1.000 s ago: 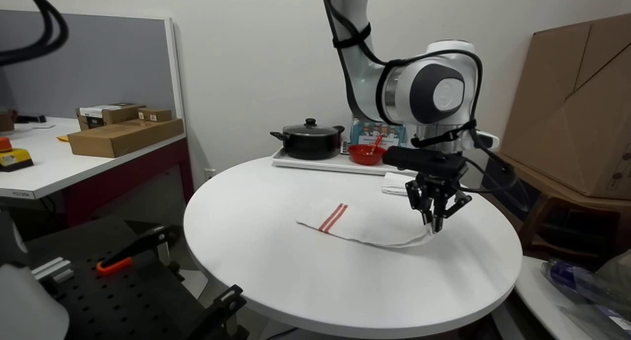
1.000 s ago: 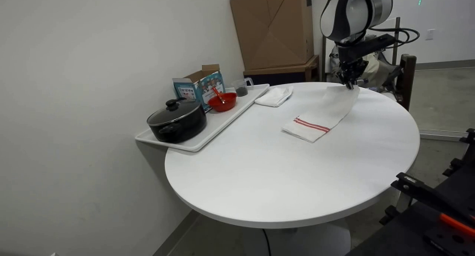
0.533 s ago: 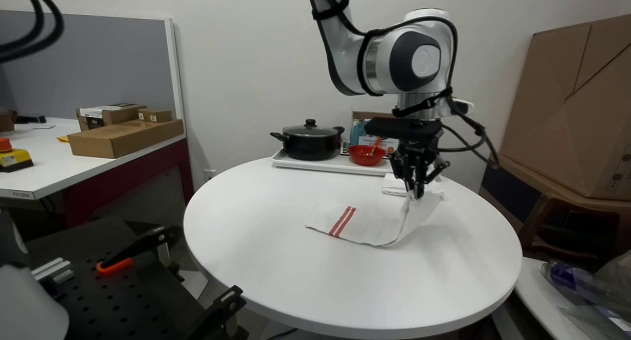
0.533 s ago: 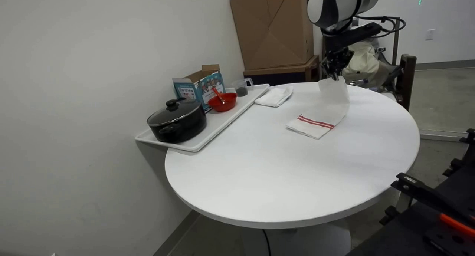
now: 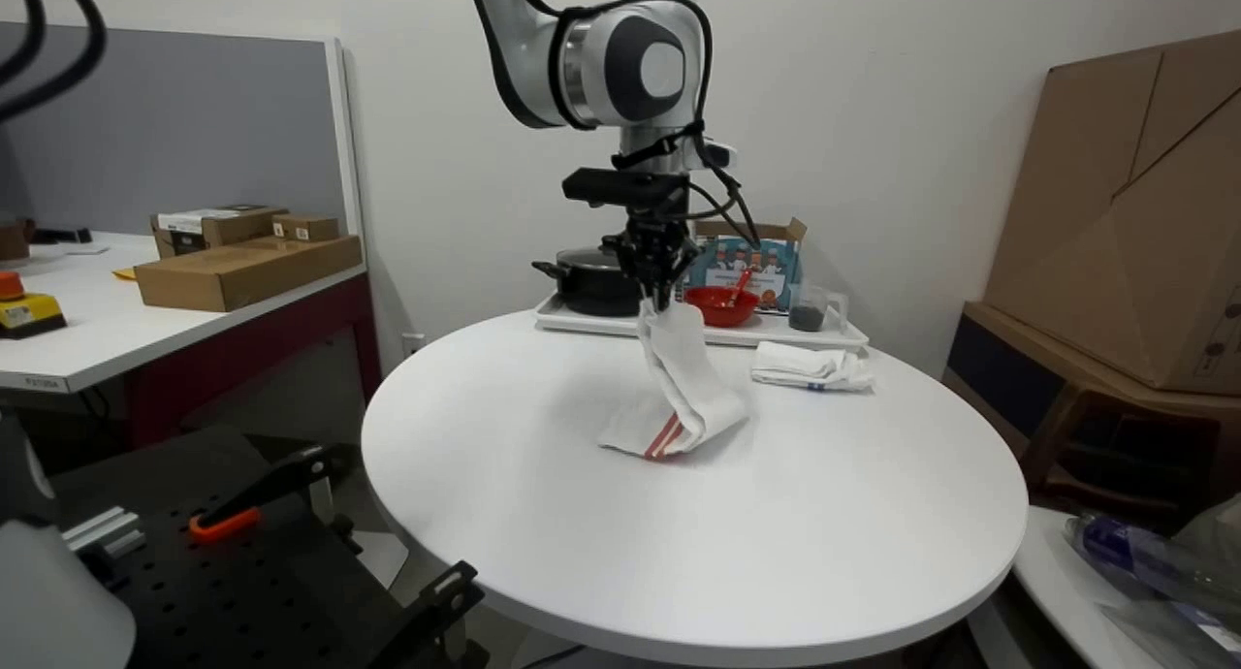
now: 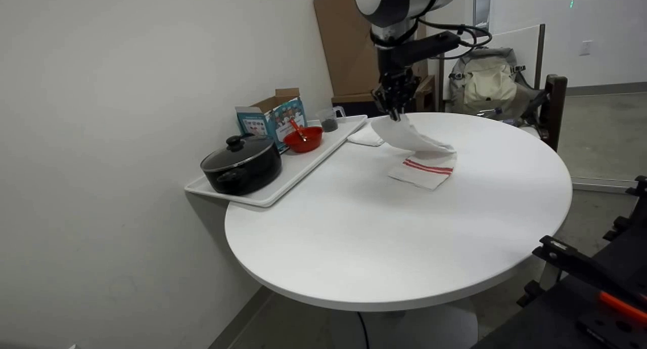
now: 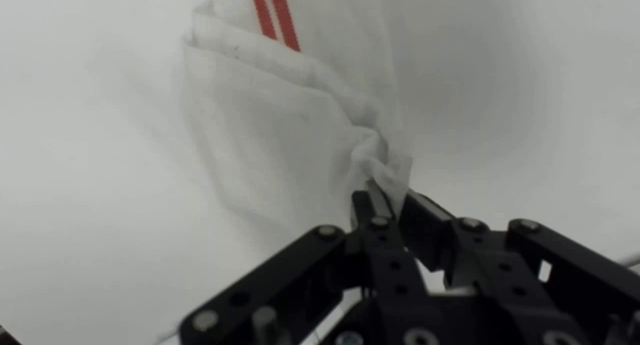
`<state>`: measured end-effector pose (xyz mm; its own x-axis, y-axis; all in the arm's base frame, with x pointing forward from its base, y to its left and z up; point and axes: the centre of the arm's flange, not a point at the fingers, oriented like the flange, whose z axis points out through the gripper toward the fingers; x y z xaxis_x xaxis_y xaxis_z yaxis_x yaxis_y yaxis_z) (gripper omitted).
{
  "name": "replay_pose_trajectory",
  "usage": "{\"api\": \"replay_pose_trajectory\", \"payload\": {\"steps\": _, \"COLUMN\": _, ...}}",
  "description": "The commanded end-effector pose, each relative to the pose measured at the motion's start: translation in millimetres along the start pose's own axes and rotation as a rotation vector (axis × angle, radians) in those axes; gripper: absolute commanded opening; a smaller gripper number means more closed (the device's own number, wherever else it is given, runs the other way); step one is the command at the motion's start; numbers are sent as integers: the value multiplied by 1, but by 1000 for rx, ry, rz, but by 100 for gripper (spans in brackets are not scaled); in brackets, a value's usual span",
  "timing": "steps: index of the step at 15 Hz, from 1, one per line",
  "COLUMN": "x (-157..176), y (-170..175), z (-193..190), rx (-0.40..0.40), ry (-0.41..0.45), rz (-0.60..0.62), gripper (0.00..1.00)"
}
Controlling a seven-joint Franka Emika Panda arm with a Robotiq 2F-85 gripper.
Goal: Fold the towel
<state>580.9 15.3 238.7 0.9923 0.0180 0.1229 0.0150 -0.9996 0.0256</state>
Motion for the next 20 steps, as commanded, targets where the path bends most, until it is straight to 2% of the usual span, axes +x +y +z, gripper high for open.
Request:
{"api": "replay_pose_trajectory", "payload": {"steps": 1, "x": -26, "y": -26, "z": -10, "rx": 8, "ry": -30, "rz": -22, "gripper": 9}}
{"api": "replay_pose_trajectory", "payload": {"steps": 6, "x": -29, "y": -5, "z": -4, "rx": -18, "ry": -47, "rz": 8, "gripper": 9}}
{"api": "replay_pose_trajectory", "payload": {"steps": 9, "x": -39, "y": 3, "z": 0, "rx": -35, "ry": -67, "rz": -20, "gripper": 9}}
{"api": "replay_pose_trajectory", "payload": {"steps": 16, "x": -97, "y": -37, "z": 19, "rx": -25, "ry": -178, "rz": -204, "gripper": 10}}
{"api": "replay_pose_trajectory", "payload": {"steps": 17, "x": -104, "y": -42, "z": 22, "rx": -42, "ry": -176, "rz": -227, "gripper": 35}}
{"api": "replay_pose_trajectory", "payload": {"steps": 18, "x": -109, "y": -45, "z": 24, "rx": -55, "ry": -178, "rz": -250, "gripper": 36}}
{"api": "replay_pose_trajectory", "payload": {"steps": 20, "x": -116, "y": -47, "z": 26, "rx": -75, "ry": -167, "rz": -287, "gripper": 49}}
